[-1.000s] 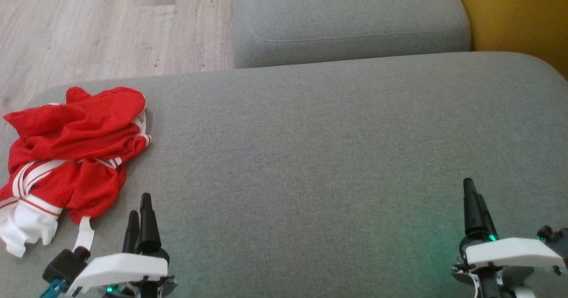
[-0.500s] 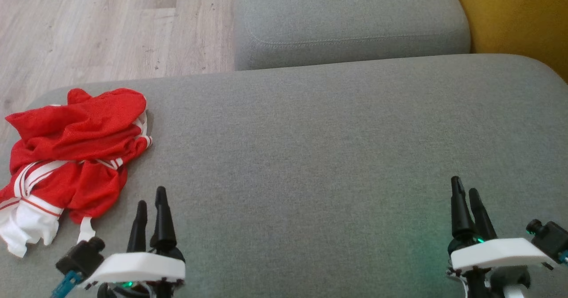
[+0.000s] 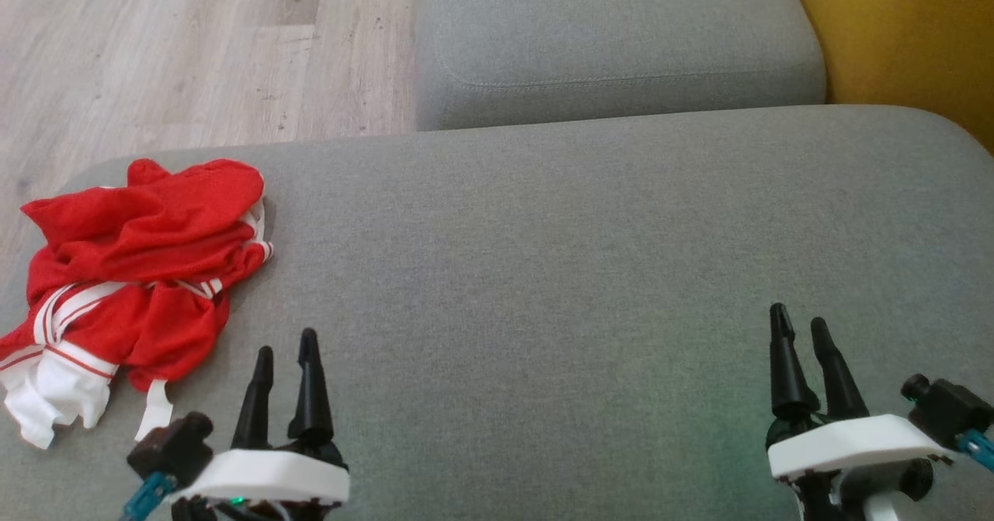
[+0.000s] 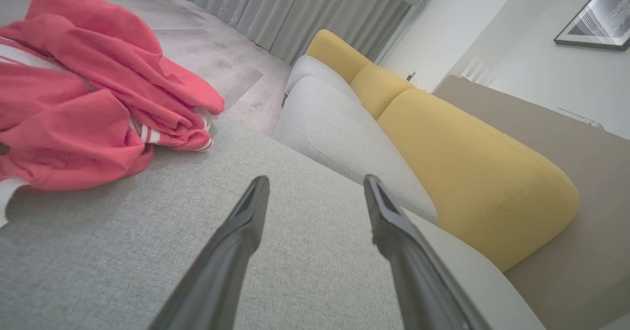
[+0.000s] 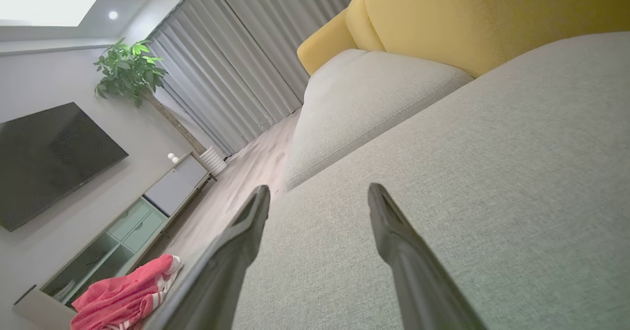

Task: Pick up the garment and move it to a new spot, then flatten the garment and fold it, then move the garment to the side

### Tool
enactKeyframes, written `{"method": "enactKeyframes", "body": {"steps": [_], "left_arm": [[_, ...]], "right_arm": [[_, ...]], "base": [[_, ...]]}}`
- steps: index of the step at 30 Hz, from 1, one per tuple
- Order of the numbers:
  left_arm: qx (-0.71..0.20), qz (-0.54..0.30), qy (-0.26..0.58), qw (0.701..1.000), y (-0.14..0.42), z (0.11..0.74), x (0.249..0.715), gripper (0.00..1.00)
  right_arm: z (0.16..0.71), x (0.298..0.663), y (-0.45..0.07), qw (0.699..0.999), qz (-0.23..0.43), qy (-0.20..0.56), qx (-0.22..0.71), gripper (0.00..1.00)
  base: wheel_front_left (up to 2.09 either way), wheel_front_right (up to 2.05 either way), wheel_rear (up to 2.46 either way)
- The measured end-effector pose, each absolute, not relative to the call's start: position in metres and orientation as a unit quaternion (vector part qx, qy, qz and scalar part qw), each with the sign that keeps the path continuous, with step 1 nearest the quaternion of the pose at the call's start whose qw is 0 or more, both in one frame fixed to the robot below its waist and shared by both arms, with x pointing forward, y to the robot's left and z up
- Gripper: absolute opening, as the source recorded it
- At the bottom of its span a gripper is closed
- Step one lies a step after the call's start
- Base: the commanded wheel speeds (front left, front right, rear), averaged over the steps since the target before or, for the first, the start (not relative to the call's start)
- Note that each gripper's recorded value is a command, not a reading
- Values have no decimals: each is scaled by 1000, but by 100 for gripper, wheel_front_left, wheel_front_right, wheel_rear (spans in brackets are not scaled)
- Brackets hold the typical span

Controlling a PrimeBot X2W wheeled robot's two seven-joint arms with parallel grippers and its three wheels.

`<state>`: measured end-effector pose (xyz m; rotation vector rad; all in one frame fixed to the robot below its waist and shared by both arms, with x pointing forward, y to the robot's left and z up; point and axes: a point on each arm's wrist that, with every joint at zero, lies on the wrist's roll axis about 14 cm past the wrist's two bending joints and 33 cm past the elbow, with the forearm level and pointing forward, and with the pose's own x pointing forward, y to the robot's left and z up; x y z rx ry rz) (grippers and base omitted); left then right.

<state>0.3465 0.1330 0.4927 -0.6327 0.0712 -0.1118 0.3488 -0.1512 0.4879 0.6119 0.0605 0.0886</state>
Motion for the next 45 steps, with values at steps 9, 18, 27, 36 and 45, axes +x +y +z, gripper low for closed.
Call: {"method": "enactKeyframes", "body": {"steps": [9, 18, 27, 36, 45], "left_arm": [[-260, -66, 18, 963, 131, 498, 344, 100], [-206, -80, 6, 975, 125, 502, 343, 100], [-152, -96, -15, 984, 120, 508, 341, 100], [-98, -121, -35, 987, 108, 515, 338, 100], [-44, -137, -53, 988, 101, 520, 334, 100]], "right_arm": [[494, 349, -144, 966, 60, 17, 253, 100], [494, 345, -141, 976, 70, 11, 206, 100], [498, 344, -138, 985, 79, -4, 153, 100], [504, 343, -133, 991, 93, -22, 98, 100], [503, 337, -123, 992, 114, -26, 51, 100]], "base": [[0, 0, 0], [0, 0, 0], [0, 0, 0], [0, 0, 0], [0, 0, 0]]}}
